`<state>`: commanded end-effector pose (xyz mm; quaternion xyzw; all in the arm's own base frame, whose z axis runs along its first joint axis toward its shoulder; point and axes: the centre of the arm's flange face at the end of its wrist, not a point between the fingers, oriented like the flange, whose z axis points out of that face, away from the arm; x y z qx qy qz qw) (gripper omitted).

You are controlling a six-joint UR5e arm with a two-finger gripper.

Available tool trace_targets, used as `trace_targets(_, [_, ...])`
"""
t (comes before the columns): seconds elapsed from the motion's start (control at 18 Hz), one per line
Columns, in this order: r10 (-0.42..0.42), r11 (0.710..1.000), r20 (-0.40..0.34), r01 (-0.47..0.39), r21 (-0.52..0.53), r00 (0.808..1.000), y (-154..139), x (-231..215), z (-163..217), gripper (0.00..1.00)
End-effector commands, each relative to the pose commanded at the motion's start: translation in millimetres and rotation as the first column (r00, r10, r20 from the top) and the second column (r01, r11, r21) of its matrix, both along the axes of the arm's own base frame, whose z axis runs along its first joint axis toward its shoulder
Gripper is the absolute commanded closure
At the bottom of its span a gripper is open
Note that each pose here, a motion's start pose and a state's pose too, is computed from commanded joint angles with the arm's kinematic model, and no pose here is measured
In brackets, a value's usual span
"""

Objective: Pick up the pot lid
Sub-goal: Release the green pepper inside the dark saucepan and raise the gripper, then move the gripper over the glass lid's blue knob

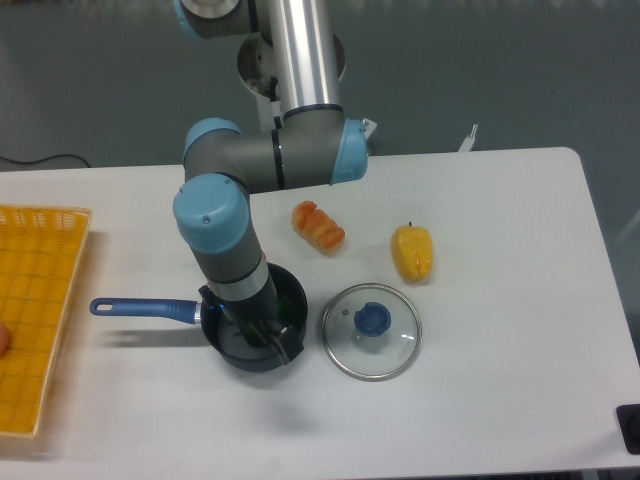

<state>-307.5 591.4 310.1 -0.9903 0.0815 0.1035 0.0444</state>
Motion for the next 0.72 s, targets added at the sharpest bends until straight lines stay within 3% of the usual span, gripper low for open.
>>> trace_targets(0.22, [0.154,0.988,0.008,-0.154,0.033,0.988,-19.1,-33.2,9.0,0.0])
trace_targets(0.39, [0.287,0.957,0.032,-0.288,0.035,0.957,-38.0,-61.8,-1.4,0.0])
trace_targets(0.5, [0.281,0.958,0.044,-0.283,0.038,0.959,-41.8,-69.9,-2.2,0.0])
trace_targets(0.56, [0.248,0.968,0.039,-0.249,0.025,0.968,-43.9,-71.1,-4.0,0.0])
trace_targets(0.72, [0.06,0.998,0.027,-0.059,-0.02,0.998,-53.7,-79.1,-7.8,0.0])
